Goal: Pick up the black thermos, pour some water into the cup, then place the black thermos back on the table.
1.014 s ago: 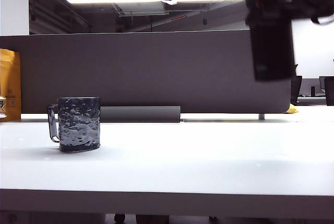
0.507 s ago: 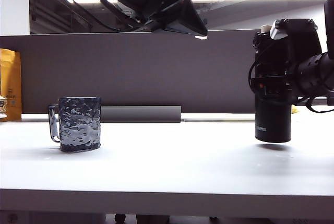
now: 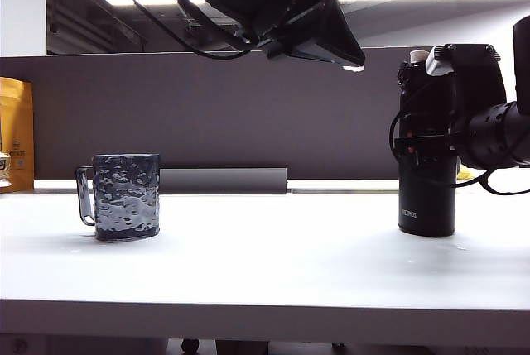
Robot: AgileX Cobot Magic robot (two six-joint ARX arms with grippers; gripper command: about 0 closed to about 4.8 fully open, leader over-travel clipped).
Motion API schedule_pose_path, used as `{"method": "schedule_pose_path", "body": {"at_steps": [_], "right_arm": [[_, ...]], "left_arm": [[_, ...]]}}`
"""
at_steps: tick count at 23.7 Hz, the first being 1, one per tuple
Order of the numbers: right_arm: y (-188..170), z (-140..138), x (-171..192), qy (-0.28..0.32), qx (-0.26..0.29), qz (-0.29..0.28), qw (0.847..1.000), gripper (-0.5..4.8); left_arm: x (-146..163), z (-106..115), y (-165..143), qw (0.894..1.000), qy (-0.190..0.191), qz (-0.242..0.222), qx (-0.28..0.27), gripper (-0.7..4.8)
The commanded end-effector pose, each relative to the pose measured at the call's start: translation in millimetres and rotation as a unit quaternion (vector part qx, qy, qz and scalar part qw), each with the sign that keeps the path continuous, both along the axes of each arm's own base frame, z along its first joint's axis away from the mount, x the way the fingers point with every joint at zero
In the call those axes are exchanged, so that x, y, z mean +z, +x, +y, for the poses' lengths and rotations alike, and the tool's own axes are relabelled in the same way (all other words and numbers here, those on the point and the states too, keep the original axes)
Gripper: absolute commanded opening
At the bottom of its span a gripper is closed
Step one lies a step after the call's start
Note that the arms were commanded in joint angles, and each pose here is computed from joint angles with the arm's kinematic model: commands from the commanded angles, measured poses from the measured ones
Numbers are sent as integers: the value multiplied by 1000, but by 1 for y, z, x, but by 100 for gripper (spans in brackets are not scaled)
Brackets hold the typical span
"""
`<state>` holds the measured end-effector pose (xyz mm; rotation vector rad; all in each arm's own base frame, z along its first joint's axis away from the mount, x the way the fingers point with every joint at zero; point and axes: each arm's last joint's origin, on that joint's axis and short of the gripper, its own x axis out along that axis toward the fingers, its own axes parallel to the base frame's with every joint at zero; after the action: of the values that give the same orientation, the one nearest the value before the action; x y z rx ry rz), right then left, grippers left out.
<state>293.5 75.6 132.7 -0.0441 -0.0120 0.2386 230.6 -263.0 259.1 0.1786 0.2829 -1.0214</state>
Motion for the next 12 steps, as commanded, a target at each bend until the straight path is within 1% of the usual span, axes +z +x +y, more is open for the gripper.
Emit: {"method": "schedule_pose_path", "body": {"at_steps": [1, 2, 3, 4, 5, 6, 8, 10, 12], "right_arm": [[2, 0, -2, 15, 1, -6, 1000, 144], [2, 0, -3, 15, 1, 2, 1000, 144], [2, 0, -4, 14, 1, 6, 1000, 161], [2, 0, -4, 14, 1, 6, 1000, 225], [2, 0, -3, 14, 0, 5, 1000, 412], [2, 0, -4, 14, -8, 5, 1000, 479], [1, 0, -2, 15, -10, 3, 1000, 479], [-8, -2, 2, 15, -7, 2, 1000, 479], [-32, -8, 7, 11, -3, 17, 1000, 479]], "left_arm": [[3, -2, -1, 1000, -7, -4, -4, -5], [3, -2, -1, 1000, -7, -4, -4, -5], [3, -2, 0, 1000, -7, -4, -4, -5], [3, -2, 0, 1000, -7, -5, -2, -5], [3, -2, 0, 1000, -7, -5, 0, -5], [3, -2, 0, 1000, -7, -6, 0, -5], [5, -1, -1, 1000, -7, -5, 0, -5], [6, 2, -3, 1000, 3, 0, 4, -5], [13, 10, -8, 999, 22, 0, 37, -5]]}}
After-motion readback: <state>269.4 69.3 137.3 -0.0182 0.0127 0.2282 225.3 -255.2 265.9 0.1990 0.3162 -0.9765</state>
